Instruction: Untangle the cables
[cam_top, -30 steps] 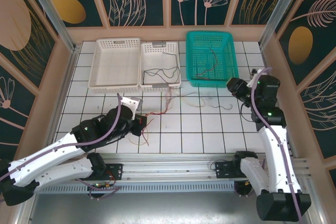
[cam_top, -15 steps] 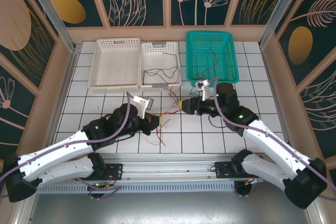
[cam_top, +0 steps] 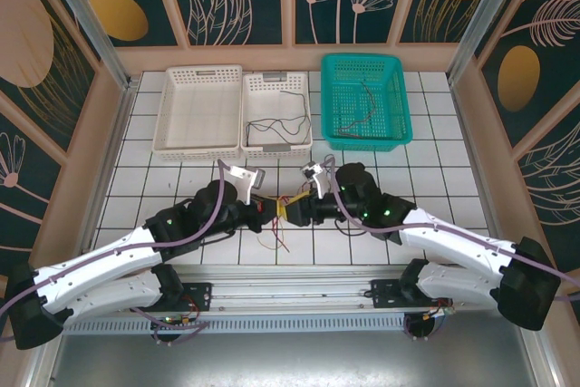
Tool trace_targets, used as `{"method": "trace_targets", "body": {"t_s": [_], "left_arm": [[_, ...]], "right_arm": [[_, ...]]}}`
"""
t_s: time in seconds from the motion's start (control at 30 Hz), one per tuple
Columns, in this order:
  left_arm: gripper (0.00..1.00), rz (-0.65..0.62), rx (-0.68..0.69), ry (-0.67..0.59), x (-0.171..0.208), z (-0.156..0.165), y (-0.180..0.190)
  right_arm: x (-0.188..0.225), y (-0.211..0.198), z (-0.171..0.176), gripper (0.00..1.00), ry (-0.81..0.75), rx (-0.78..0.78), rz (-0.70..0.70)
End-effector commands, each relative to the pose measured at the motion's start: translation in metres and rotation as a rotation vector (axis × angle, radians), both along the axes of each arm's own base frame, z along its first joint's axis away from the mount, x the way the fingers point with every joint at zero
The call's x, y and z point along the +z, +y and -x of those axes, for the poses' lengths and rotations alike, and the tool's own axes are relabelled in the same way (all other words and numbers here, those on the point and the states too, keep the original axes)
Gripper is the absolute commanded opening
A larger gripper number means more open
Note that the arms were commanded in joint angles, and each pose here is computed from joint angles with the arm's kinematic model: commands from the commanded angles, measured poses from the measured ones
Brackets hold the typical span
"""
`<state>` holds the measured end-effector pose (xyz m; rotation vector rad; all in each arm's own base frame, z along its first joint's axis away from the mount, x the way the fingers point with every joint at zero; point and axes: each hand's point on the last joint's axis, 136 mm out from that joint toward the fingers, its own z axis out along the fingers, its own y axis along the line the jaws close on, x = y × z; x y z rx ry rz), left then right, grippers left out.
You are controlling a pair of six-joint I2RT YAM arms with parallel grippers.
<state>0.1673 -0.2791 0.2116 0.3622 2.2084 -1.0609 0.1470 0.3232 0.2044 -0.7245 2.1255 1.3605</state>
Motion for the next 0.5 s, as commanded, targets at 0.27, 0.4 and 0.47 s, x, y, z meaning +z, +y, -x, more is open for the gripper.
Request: {"method": "trace_targets", "body": {"t_s": [0.27,0.4,0.47], "left_arm": [[0.0,0.074,0.178,-0.039,0.023,-0.023,0.014],[0.0,0.112,0.227,-0.034,0.027,-0.026,0.021],[0.0,0.122,0.246,-0.031,0.028,-0.028,0.023]], "right_arm": [[0.004,-0.002,0.007,0.49,-0.112,-0.022,0.044],[0.014,-0.009,0.009,0.52,-0.136,-0.042,0.0],[0.017,-0.009,0.013,0.53,-0.135,-0.026,-0.031]]}}
